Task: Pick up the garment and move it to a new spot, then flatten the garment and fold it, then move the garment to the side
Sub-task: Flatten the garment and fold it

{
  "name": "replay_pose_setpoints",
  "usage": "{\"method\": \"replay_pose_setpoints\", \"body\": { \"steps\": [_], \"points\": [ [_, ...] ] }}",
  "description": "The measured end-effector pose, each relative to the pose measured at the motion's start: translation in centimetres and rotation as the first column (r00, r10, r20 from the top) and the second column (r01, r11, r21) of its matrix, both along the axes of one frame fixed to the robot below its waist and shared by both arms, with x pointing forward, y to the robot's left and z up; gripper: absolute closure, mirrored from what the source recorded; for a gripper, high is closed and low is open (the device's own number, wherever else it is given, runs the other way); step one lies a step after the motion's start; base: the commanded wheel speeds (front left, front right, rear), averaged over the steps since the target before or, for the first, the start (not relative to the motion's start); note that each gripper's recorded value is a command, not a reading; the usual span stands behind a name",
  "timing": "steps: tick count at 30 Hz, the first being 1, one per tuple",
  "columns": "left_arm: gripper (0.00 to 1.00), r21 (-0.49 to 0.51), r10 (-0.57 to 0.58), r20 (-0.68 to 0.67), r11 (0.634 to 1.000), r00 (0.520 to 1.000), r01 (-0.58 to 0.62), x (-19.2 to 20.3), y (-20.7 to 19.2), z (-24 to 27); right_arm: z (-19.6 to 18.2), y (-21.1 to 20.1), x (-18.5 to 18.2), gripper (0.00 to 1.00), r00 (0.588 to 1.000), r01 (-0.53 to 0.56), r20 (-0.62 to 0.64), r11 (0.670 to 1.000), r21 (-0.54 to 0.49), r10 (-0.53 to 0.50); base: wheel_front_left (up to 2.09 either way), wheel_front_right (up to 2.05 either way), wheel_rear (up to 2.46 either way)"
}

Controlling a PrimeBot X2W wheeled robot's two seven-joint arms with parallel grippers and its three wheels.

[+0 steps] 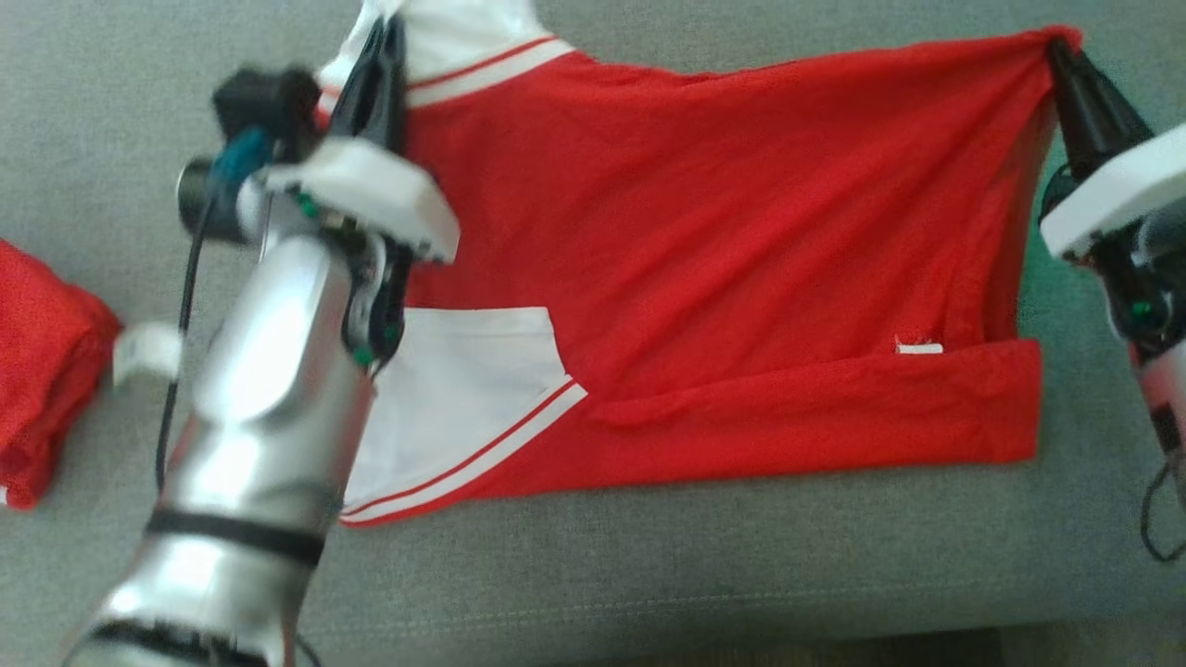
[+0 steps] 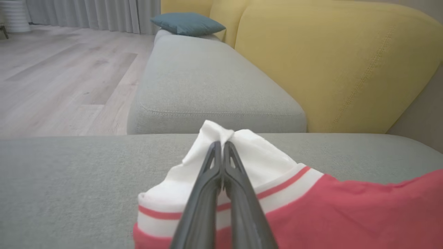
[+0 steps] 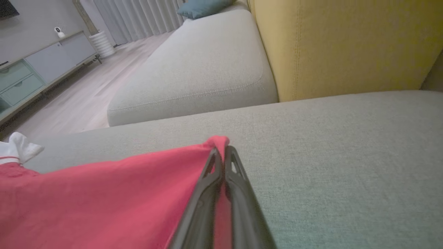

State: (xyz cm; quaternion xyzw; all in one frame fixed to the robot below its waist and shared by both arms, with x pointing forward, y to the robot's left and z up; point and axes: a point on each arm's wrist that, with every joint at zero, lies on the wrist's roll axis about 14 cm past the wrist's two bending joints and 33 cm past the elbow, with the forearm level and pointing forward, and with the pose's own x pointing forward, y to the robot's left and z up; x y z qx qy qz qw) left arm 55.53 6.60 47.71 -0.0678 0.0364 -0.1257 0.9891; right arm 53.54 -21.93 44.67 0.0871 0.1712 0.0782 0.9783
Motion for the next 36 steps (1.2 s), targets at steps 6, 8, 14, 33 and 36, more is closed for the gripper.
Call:
{"method": "replay_pose_setpoints", "body": {
  "steps": [6,8,14,33,36],
  "points": [
    [1.0,-0.044,0.032,0.036,0.999,0.999,-0.03,-3.6,1.2,0.1,-0.6,1.4,-2.8,1.0,0.999,-0.041,0.014,0.998,0.038,0.041,0.0,0.0,0.0],
    [1.0,-0.057,0.039,0.051,0.998,0.998,-0.036,-4.9,1.4,0.3,-1.8,1.6,-4.5,1.0,0.999,-0.048,-0.019,0.998,0.047,0.049,0.0,0.0,0.0],
    [1.0,-0.072,0.059,-0.01,0.996,0.998,-0.06,-10.1,2.5,-2.1,-5.0,1.3,-9.2,1.0,0.992,-0.031,-0.123,0.996,0.078,0.041,0.0,0.0,0.0],
    [0.0,-0.082,0.088,-0.258,0.99,0.962,-0.112,-16.5,3.7,-8.8,-6.4,1.5,-15.9,0.0,0.989,0.023,-0.145,0.996,0.091,-0.009,0.0,0.0,0.0],
    [0.0,-0.074,0.084,-0.254,0.992,0.964,-0.106,-17.0,3.6,-8.6,-5.0,1.3,-16.0,0.0,0.996,0.032,-0.085,0.996,0.082,-0.025,0.0,0.0,0.0]
  ]
}}
